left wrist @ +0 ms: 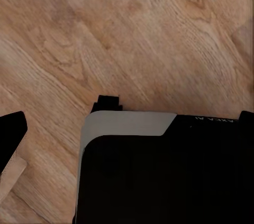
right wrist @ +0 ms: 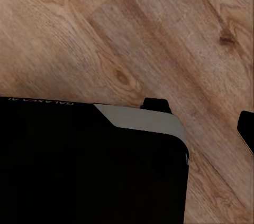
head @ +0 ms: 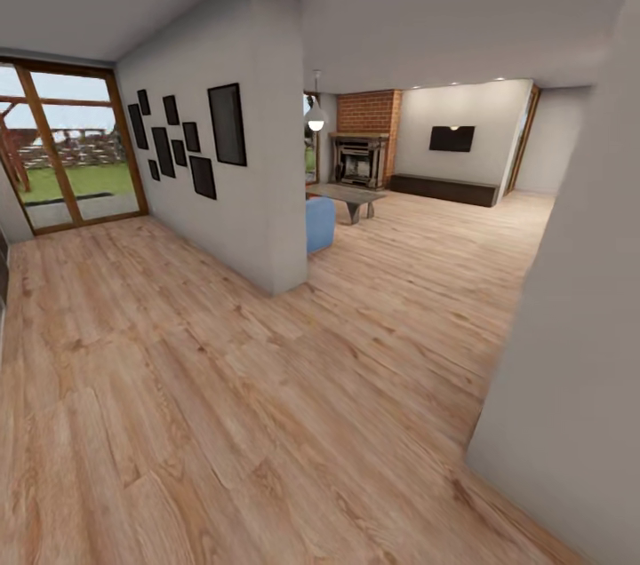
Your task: Move the two storage containers from the living room to the garage. In the garage, place one container on the floor and stack the other container on top of it (either order is fine).
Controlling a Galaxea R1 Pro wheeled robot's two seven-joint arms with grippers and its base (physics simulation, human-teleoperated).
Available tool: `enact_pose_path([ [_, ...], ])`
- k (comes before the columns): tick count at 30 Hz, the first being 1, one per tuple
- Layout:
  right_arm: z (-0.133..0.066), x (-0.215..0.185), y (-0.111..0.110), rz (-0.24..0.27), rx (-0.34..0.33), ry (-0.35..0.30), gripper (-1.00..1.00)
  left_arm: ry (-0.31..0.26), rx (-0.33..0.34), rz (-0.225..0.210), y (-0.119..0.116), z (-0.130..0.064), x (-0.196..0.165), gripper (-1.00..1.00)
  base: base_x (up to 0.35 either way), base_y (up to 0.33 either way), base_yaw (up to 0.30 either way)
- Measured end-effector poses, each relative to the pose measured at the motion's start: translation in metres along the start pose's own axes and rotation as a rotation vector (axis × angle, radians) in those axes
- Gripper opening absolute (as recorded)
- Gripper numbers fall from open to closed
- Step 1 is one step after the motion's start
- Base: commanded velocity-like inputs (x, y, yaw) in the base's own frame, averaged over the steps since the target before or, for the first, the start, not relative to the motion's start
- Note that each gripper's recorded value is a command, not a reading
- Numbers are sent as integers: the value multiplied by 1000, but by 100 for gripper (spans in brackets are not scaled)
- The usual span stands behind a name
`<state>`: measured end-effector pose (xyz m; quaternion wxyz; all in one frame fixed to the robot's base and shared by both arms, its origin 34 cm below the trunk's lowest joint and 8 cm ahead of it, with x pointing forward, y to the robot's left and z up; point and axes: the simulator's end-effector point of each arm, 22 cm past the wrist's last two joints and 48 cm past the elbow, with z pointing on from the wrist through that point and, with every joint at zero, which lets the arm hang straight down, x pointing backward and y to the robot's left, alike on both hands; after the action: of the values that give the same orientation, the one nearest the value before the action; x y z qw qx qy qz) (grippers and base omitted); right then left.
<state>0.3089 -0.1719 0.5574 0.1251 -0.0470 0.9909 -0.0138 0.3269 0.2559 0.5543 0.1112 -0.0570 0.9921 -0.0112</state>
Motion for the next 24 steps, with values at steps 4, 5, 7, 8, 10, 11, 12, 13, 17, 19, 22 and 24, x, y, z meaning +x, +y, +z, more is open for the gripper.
enact_pose_path([
  [4,0,0,0,0,0,0,100,0,0,0,0,0,0,100,322,0,0],
  [5,0,0,0,0,0,0,100,0,0,0,0,0,0,100,322,0,0],
  [7,0,0,0,0,0,0,100,0,0,0,0,0,0,100,322,0,0],
  [8,0,0,0,0,0,0,100,0,0,0,0,0,0,100,322,0,0],
  [10,0,0,0,0,0,0,100,0,0,0,0,0,0,100,322,0,0],
  [11,0,0,0,0,0,0,100,0,0,0,0,0,0,100,322,0,0],
  [12,0,0,0,0,0,0,100,0,0,0,0,0,0,100,322,0,0],
  [13,0,0,0,0,0,0,100,0,0,1,0,0,0,100,322,0,0],
  [17,0,0,0,0,0,0,100,0,0,0,0,0,0,100,322,0,0],
  [19,0,0,0,0,0,0,100,0,0,0,0,0,0,100,322,0,0],
  [22,0,0,0,-1,0,0,100,0,0,0,0,0,0,100,322,0,0],
  [24,0,0,0,-1,0,0,100,0,0,0,0,0,0,100,322,0,0],
])
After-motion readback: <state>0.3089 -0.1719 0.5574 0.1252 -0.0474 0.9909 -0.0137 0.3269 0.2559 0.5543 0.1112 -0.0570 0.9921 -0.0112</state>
